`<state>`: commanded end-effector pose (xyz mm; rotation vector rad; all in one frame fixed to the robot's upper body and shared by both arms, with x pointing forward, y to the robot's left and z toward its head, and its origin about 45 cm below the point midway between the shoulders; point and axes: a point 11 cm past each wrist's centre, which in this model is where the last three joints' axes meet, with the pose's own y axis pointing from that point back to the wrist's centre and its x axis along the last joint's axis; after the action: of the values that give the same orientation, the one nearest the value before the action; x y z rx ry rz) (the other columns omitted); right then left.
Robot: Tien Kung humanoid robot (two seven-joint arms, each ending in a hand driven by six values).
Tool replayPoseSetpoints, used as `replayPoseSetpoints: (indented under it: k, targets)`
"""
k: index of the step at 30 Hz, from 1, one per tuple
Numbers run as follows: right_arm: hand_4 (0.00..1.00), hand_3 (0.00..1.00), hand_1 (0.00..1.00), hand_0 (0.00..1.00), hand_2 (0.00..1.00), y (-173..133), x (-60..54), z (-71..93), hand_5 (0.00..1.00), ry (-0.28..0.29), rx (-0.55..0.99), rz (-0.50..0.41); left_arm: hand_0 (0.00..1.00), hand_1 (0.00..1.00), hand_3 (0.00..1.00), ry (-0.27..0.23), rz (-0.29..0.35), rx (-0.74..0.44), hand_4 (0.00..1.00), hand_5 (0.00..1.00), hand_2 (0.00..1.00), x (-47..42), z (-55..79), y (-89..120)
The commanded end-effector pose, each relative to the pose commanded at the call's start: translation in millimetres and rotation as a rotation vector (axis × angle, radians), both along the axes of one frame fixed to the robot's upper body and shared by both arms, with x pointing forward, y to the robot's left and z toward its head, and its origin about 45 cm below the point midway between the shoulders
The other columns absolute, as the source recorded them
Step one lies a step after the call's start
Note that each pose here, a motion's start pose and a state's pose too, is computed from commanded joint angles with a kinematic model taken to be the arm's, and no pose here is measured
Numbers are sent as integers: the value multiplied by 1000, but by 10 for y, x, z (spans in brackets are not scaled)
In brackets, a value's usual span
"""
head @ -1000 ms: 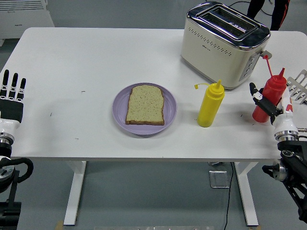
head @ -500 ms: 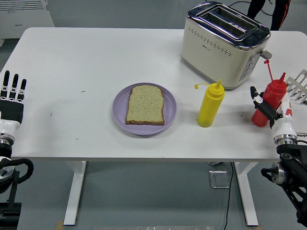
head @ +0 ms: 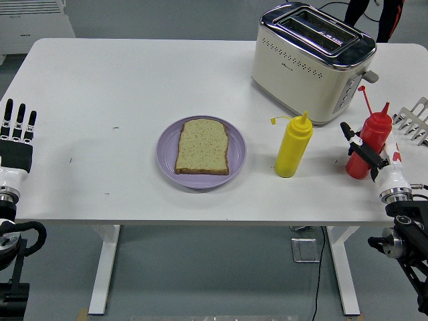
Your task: Pick up the cup,pour liquid into bread,place the cup on the desk
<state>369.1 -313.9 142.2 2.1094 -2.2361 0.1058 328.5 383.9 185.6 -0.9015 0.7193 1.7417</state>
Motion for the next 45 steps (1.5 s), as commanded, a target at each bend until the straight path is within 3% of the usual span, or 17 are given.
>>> replayPoseSetpoints:
  k: [3, 4, 9, 10, 15, 16, 21, 22, 33, 34, 39, 40, 45]
  targets:
    - [955, 309, 164, 300, 228, -2, -4, 4, 518, 2, 8, 16, 773, 720, 698, 0, 2, 0, 571, 998, 714, -3, 1, 8]
    - [958, 378, 204, 340, 270, -4, -4, 5, 500, 2, 9, 16, 773, 720, 698, 0, 2, 0, 571, 998, 714, -3, 1, 8]
    - [958, 378, 204, 340, 270, -52, -8, 30, 500, -15, 14, -6, 773, 720, 698, -1, 2, -1, 571, 998, 714, 0, 3, 5]
    - [962, 503, 309, 419, 345, -59, -9, 34, 492, -17, 14, -9, 773, 720, 698, -1, 2, -1, 571, 998, 714, 0, 3, 5]
    - [962, 503, 309, 419, 345, -116, -13, 66, 492, -34, 24, -34, 773, 720, 698, -1, 2, -1, 571, 998, 714, -1, 2, 6]
    - [958, 735, 567, 677, 550, -127, -14, 71, 476, -37, 25, -37, 773, 720, 698, -1, 2, -1, 571, 998, 714, -1, 2, 6]
    - [958, 735, 567, 677, 550, -167, -17, 75, 476, -42, 32, -51, 773, 720, 698, -1, 4, -2, 571, 998, 714, -2, 3, 12]
    - [956, 837, 717, 805, 705, -169, -17, 74, 460, -43, 32, -52, 773, 720, 698, -1, 4, -2, 571, 998, 714, -2, 3, 13]
    - [953, 877, 752, 843, 761, -183, -39, 151, 451, -79, 28, -65, 773, 720, 697, -2, 4, -2, 571, 998, 714, 1, 9, 13]
    - [944, 989, 816, 898, 894, -190, -45, 159, 429, -80, 25, -65, 773, 720, 697, -3, 4, -2, 571, 998, 714, 2, 10, 13]
    - [944, 989, 816, 898, 894, -242, -90, 194, 429, -86, 14, -66, 773, 720, 697, -4, 4, -1, 571, 998, 714, 5, 16, 13]
    - [942, 998, 874, 933, 969, -259, -103, 206, 386, -90, 13, -70, 773, 720, 698, -4, 4, -1, 571, 998, 714, 6, 17, 14]
    - [942, 998, 874, 933, 969, -347, -175, 332, 386, -127, 1, -82, 773, 720, 698, -5, 4, 0, 571, 998, 714, 7, 19, 16]
